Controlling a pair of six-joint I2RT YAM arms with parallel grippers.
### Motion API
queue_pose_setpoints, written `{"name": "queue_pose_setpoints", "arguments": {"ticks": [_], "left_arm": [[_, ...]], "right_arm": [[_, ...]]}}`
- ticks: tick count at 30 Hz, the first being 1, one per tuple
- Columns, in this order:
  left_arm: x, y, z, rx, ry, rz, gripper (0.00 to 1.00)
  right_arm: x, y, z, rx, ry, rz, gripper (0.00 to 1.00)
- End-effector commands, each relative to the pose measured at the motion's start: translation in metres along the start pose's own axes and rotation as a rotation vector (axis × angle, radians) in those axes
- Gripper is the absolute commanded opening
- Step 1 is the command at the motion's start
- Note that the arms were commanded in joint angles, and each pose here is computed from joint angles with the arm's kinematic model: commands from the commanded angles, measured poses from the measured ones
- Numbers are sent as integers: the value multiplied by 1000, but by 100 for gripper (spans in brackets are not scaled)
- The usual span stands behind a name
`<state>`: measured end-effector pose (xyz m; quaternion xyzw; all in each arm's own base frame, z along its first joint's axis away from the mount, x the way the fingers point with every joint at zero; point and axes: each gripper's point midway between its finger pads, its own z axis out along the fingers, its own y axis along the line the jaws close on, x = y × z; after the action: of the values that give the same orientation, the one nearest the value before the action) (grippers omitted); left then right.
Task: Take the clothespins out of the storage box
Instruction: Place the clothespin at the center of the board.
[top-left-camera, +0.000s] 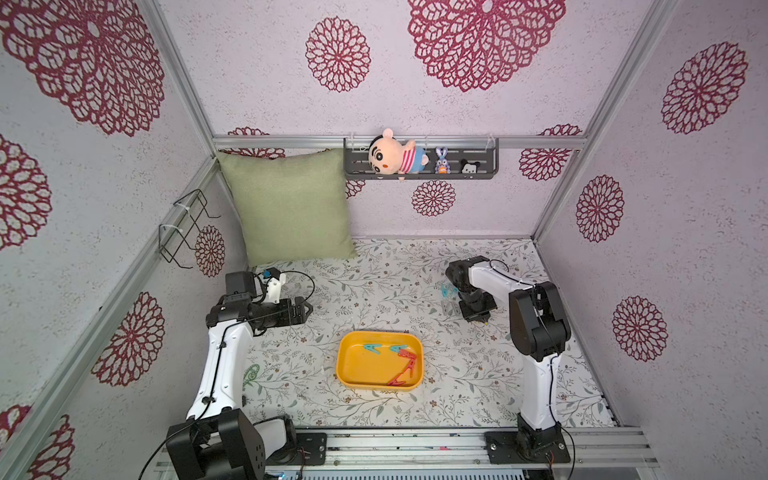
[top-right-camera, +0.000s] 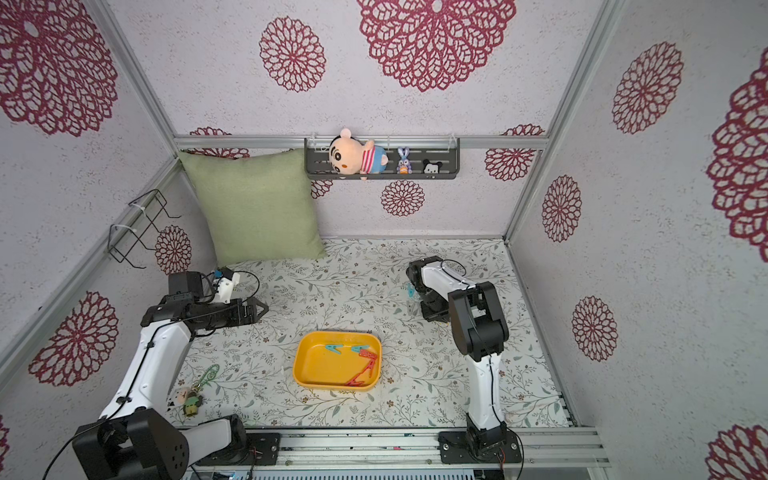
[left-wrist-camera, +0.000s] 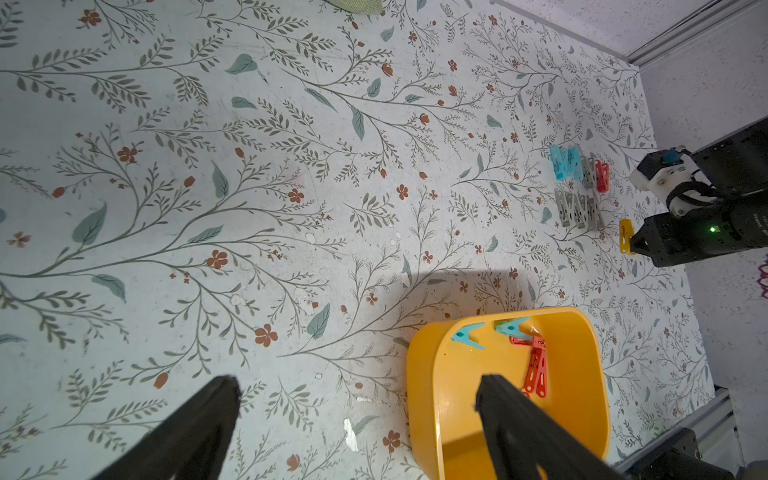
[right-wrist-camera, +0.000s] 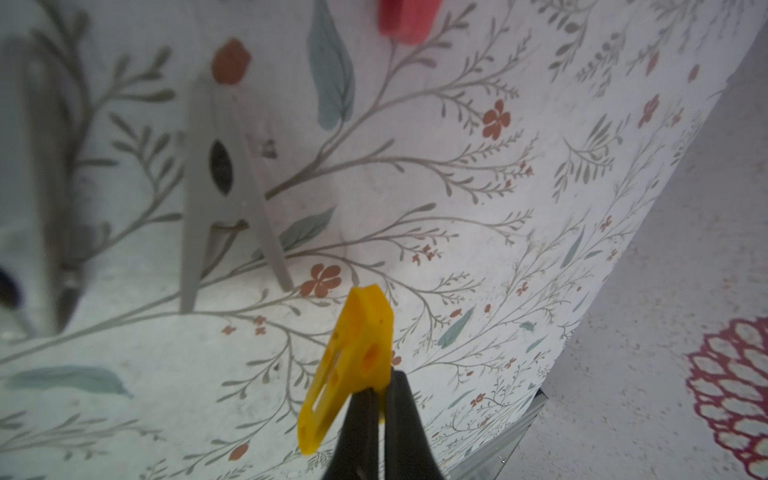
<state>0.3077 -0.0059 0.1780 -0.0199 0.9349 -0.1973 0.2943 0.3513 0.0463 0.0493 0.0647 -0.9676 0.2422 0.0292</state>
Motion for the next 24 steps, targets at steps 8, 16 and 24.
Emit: {"name": "queue_pose_setpoints", "arguments": {"ticks": [8, 16, 24], "left_arm": [[-9, 1, -6, -7, -29, 18, 97], [-8, 2, -5, -12, -30, 17, 97], [-8, 2, -6, -15, -31, 19, 97]], "right_arm": [[-20, -20, 14, 4, 2, -42, 0], [-29, -14, 25, 9, 10, -70, 0], [-37, -10, 29, 3, 5, -80, 0]]}}
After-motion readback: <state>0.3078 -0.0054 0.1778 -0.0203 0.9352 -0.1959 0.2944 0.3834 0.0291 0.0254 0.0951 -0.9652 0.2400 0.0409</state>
